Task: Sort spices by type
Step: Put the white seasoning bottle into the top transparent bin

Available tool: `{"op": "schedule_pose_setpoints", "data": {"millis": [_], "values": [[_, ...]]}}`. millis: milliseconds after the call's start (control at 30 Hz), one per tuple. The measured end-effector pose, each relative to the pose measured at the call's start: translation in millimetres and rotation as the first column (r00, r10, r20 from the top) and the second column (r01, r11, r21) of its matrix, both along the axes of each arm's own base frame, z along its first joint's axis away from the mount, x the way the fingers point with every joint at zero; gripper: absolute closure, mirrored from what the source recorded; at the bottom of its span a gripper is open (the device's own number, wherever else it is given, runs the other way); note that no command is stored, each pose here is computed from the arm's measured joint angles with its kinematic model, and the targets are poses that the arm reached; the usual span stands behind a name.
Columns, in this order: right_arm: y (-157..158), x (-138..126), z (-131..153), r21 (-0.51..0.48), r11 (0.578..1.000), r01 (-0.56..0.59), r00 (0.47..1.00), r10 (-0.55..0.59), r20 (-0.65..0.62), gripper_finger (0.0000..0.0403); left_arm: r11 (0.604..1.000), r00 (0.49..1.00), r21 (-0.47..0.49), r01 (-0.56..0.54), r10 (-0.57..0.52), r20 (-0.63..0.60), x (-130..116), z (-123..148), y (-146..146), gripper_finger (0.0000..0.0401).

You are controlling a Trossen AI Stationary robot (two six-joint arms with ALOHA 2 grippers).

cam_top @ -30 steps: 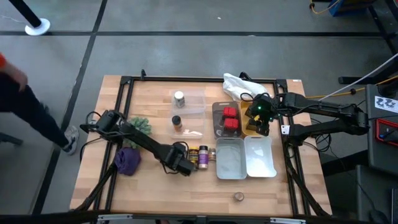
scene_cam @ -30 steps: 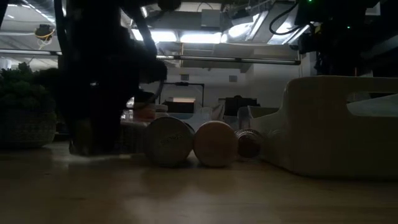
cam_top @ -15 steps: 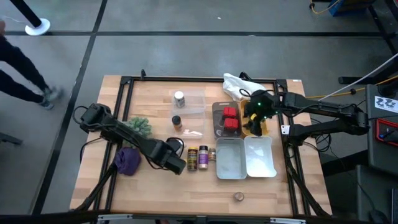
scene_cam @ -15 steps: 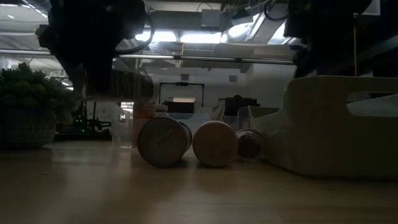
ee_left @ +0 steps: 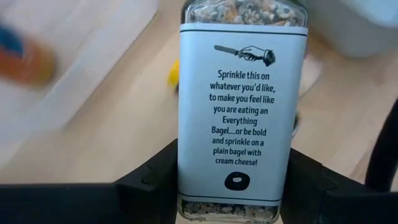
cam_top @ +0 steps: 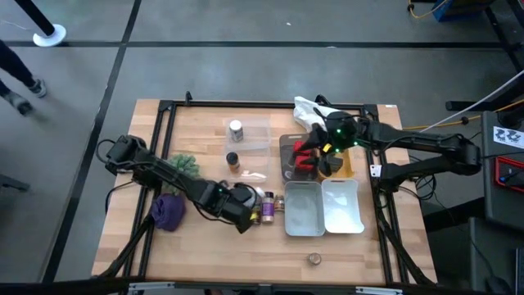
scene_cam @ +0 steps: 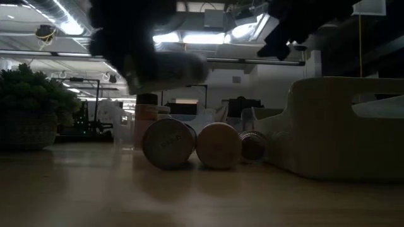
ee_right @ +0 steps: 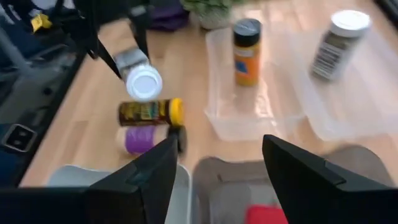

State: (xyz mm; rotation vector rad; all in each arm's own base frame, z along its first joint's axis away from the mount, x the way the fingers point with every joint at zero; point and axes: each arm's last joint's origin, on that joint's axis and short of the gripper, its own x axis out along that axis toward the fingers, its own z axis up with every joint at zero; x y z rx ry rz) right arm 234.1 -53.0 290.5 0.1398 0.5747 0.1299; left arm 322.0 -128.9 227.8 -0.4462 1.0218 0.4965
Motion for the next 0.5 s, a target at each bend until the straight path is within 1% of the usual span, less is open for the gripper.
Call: {"op": "schedule_pose_setpoints", "data": {"millis": [67,167,233,333,400,500], "values": [[-0.6,6.5,-3.2,0.022,0.999,-0.035,0.999,0.035,0.013,0.0166,0.999,0.998,0.008,0.040,-0.040,0.042,6.9,2.1,3.7,0.0219],[3.3,17.4,-10.7,0.065,0.991,-0.116,0.993,0.115,0.018,0.0166,0.997,0.995,0.031,0.073,-0.075,0.068,14.2,3.8,12.7,0.0219],[7.8,23.6,-15.2,0.077,0.985,-0.155,0.988,0.154,0.017,0.0166,0.995,0.991,0.046,0.092,-0.096,0.092,19.2,5.4,18.3,0.0218],[18.5,33.4,-23.4,0.057,0.979,-0.195,0.981,0.196,0.001,0.0166,0.990,0.985,0.073,0.121,-0.129,0.114,24.8,7.1,25.4,0.0216],[24.6,39.3,-28.1,0.027,0.982,-0.188,0.982,0.188,-0.013,0.0166,0.987,0.980,0.085,0.137,-0.148,0.134,28.3,8.6,28.7,0.0217],[35.8,48.1,-31.3,-0.014,0.981,-0.192,0.981,0.192,0.005,0.0166,0.982,0.973,0.103,0.157,-0.172,0.156,32.3,10.4,32.8,0.0218]]}}
